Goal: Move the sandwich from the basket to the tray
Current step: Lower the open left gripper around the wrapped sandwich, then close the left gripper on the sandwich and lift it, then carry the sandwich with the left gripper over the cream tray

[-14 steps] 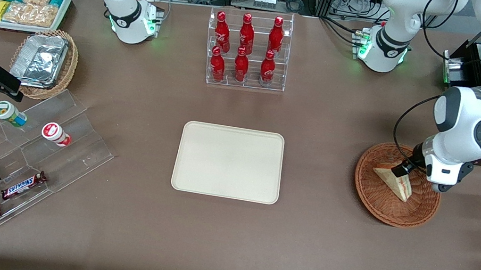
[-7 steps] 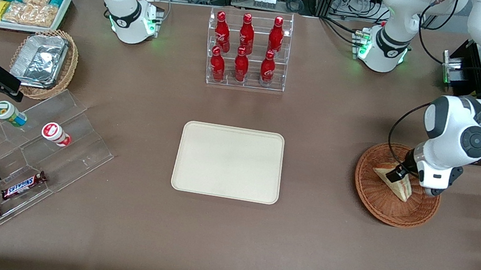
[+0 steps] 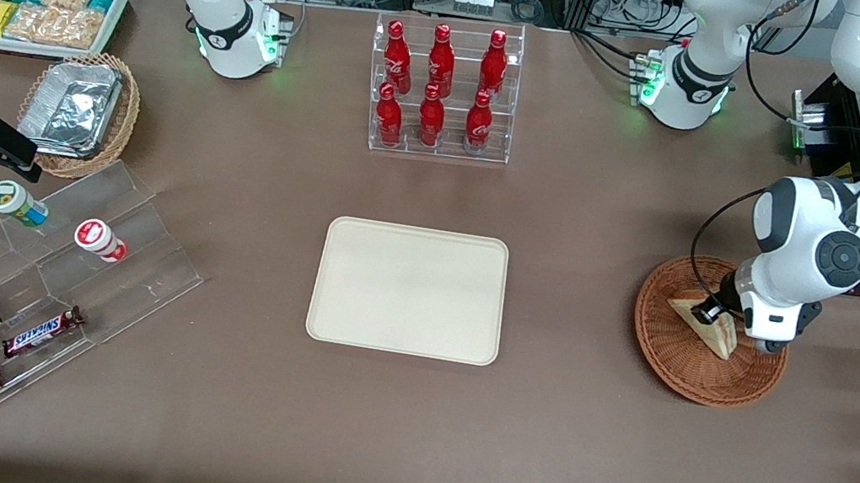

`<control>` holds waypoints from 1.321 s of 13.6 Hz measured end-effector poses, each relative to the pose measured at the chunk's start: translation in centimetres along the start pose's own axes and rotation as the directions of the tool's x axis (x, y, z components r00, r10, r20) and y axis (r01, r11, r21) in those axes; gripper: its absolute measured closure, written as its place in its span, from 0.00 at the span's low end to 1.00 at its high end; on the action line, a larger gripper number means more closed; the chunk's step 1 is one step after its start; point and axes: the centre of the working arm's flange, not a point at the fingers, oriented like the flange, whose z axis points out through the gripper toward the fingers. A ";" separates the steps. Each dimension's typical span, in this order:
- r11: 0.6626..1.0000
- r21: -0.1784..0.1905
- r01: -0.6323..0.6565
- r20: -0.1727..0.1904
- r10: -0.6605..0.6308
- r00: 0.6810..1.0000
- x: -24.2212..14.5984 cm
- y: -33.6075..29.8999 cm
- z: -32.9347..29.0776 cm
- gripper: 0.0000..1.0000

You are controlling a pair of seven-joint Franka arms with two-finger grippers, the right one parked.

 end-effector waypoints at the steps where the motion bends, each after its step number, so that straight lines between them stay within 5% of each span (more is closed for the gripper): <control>1: 1.000 -0.003 0.001 -0.003 -0.001 1.000 0.1 0.2 -0.3 0.63; 4: 0.999 0.034 -0.026 0.021 0.025 0.999 -0.2 1.9 -2.6 0.81; 7: 0.991 0.103 -0.088 0.012 0.087 0.996 -1.7 4.0 -6.6 0.81; 12: 0.968 0.154 -0.197 0.008 0.198 0.980 -7.5 7.2 -13.3 0.81; 18: 0.915 0.120 -0.385 -0.030 0.391 0.920 -18.9 15.0 -16.6 0.81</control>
